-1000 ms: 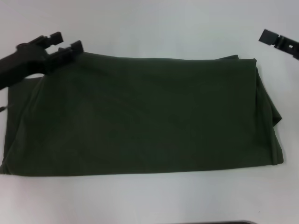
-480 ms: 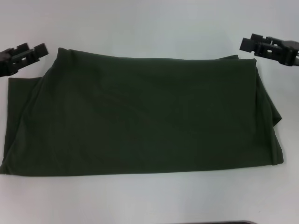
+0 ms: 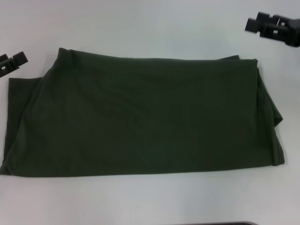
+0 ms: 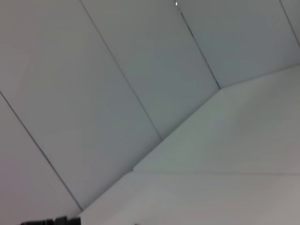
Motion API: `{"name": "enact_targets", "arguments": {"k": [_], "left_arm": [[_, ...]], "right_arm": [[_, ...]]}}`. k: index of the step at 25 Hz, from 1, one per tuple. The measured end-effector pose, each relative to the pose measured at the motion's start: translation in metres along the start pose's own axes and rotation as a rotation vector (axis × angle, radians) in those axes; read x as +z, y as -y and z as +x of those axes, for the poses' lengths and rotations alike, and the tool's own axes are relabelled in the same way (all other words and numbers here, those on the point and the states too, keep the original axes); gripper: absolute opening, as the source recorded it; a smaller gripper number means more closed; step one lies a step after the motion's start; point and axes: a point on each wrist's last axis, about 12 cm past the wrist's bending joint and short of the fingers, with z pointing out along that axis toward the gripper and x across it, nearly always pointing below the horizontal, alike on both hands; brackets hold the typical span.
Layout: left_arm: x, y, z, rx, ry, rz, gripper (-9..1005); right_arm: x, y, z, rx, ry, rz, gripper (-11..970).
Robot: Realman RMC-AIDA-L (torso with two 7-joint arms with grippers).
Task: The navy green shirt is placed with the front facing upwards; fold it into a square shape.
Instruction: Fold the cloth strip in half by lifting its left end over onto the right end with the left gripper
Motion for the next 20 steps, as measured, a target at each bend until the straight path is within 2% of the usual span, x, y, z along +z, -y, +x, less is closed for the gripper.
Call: {"name": "enact_targets", "arguments": {"k": [3, 8, 14, 20], "left_arm": [[0.000, -0.002, 0.001, -0.024, -0.035, -0.014, 820], [0.002, -0.005, -0.002, -0.073, -0.162, -0.035, 818], [0.001, -0.004, -0.007, -0.077, -0.250, -0.052, 817], [-0.011, -0.015, -0.014, -0.115, -0.328, -0.124, 815]], "right_arm": [[0.000, 0.001, -0.004, -0.005, 0.028, 0.006, 918], [0.004, 0.002, -0.008, -0.009, 0.031, 0.006, 915], [0.007, 0.004, -0.010, -0.007, -0.005, 0.021, 913], [0.008, 0.006, -0.010, -0.005, -0.009, 0.031, 911]]}}
